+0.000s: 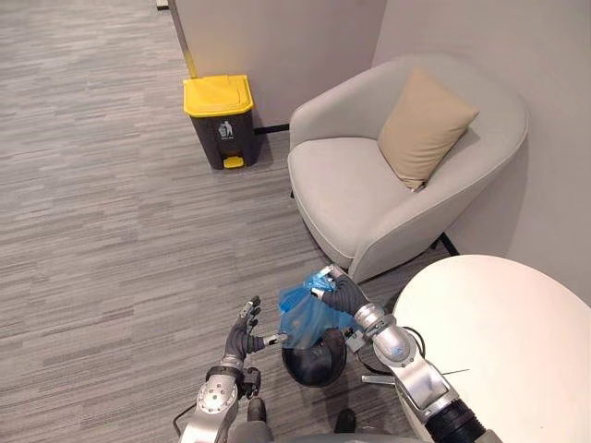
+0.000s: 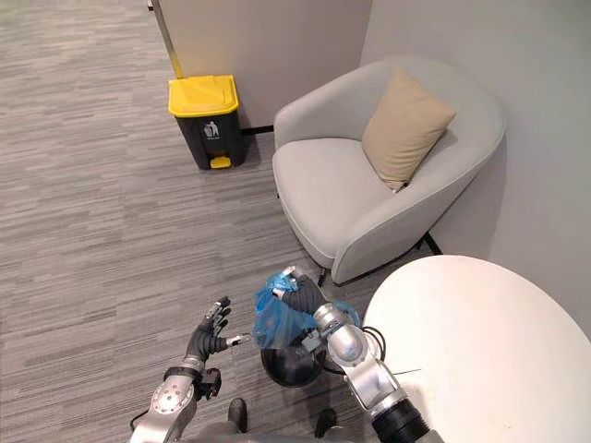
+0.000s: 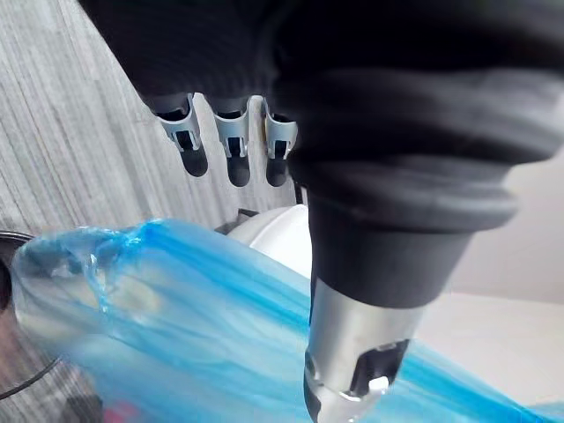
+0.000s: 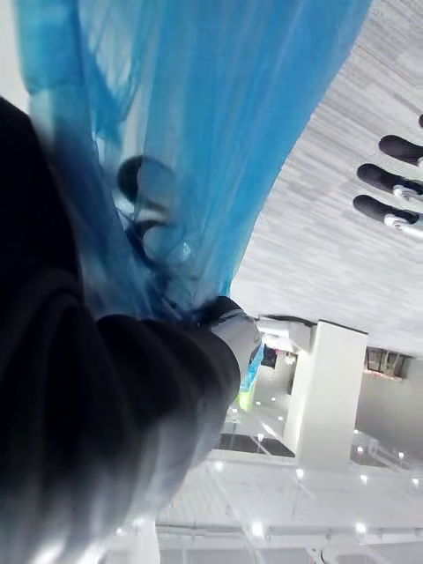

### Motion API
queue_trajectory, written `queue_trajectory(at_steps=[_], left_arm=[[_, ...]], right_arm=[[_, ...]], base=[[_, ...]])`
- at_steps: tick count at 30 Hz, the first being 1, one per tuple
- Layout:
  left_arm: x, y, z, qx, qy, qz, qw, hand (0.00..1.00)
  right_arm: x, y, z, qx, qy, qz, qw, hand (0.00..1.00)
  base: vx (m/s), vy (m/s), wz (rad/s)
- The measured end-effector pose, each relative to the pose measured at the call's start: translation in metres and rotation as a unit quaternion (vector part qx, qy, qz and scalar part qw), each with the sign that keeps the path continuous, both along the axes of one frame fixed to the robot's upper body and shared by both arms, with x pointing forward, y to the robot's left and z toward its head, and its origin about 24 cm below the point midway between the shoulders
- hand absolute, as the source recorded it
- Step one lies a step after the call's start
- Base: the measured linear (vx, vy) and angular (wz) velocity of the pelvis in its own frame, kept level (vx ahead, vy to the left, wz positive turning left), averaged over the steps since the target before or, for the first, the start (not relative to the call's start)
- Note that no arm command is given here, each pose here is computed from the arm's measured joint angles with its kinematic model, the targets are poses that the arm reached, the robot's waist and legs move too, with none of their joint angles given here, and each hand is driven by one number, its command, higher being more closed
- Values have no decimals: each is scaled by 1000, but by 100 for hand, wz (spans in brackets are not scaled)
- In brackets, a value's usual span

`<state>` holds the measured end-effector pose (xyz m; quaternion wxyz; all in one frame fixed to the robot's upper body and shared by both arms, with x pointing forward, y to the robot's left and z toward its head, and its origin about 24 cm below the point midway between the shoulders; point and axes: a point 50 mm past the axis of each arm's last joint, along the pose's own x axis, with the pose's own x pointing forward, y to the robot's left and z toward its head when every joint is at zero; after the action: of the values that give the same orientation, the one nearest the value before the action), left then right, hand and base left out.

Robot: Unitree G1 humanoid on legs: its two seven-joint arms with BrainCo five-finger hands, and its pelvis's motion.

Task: Gather rubbish on tea table into small bin, then transfer packed bag to large trash can.

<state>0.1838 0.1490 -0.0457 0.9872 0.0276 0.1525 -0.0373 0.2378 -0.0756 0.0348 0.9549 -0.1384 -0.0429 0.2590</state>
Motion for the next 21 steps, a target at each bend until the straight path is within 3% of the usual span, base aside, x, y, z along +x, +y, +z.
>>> queue_trajectory(at_steps=[10,21], left_arm=[[21,-13,31,65,-94,-79,990,0],[38,-37,46,67,-134,-130,980,0]], right_arm=[[10,6,15,12,-18,36,999,100],[24,12,36,42,-38,63,996,100]], base=[[-49,6,-5],[5,-3,-4]])
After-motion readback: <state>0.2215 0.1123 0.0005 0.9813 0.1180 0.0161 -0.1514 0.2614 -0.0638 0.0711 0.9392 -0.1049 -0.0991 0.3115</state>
